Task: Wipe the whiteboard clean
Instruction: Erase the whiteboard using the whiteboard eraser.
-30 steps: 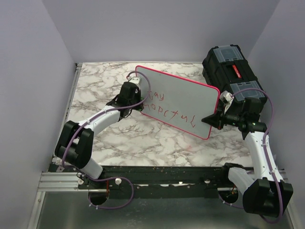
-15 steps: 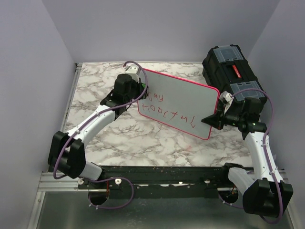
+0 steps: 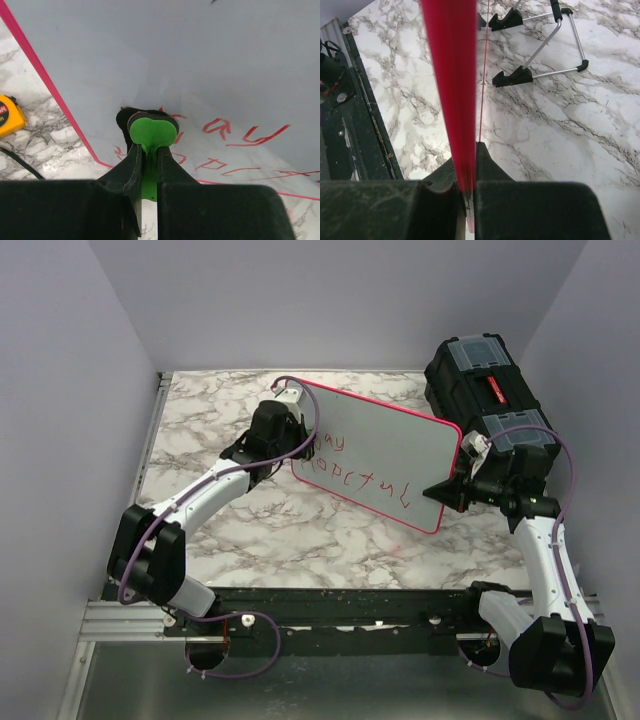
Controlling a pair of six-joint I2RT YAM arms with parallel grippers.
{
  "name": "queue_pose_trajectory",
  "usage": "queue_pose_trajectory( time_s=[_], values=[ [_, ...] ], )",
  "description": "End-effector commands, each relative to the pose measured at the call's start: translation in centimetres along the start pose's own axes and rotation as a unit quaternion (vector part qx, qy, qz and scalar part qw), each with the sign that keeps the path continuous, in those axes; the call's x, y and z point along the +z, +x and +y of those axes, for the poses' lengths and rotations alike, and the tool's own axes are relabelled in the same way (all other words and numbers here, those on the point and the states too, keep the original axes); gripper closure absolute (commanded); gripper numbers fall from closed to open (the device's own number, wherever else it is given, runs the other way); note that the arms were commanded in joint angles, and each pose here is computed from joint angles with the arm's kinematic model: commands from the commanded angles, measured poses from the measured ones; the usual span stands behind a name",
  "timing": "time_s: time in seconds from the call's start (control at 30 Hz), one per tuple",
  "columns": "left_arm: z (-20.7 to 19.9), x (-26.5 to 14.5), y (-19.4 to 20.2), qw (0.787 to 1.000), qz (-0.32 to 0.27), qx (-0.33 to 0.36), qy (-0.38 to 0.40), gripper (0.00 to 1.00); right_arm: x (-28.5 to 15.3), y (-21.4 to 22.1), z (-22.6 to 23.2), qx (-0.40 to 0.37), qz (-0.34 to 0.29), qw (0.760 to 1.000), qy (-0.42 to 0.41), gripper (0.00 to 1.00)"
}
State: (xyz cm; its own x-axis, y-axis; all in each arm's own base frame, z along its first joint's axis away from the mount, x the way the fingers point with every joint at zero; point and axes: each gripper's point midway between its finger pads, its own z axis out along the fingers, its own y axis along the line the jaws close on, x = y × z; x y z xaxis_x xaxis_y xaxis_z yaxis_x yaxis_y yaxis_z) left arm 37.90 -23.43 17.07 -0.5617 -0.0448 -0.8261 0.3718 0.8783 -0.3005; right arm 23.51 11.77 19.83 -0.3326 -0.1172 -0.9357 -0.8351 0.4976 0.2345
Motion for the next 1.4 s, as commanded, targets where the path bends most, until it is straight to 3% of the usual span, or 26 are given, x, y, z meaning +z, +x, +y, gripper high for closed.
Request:
queue_pose_trajectory(
  time_s=[0.0,0.17,0.43,0.77,1.13,1.37],
  values=[
    [-1.9,-2.3,-6.5,0.997,-0.077,0.030,0.010,1.00,0.0,-2.2,2.2,-0.049,-0.034,0.997,-0.054,1.00],
    [-1.1,-1.7,-5.5,0.997,-0.065,0.034,-0.006,1.00,0.0,-2.2,2.2,-0.049,-0.034,0.997,-0.054,1.00],
    [0.0,1.0,0.7,1.000,-0.005,0.021,-0.017,1.00,0.0,-2.2,2.3,-0.048,-0.034,0.997,-0.056,1.00],
    [-3.6,0.6,-1.3,0.999,-0.018,0.040,0.022,1.00,0.0,-2.2,2.3,-0.049,-0.034,0.997,-0.055,1.00],
    [1.5,-0.5,-5.1,0.998,-0.051,0.006,-0.026,1.00,-0.1,-2.3,2.4,-0.054,-0.036,0.996,-0.055,1.00],
    [-2.8,0.2,-3.5,0.999,-0.040,0.012,0.019,1.00,0.0,-2.2,2.3,-0.051,-0.034,0.997,-0.055,1.00]
  ],
)
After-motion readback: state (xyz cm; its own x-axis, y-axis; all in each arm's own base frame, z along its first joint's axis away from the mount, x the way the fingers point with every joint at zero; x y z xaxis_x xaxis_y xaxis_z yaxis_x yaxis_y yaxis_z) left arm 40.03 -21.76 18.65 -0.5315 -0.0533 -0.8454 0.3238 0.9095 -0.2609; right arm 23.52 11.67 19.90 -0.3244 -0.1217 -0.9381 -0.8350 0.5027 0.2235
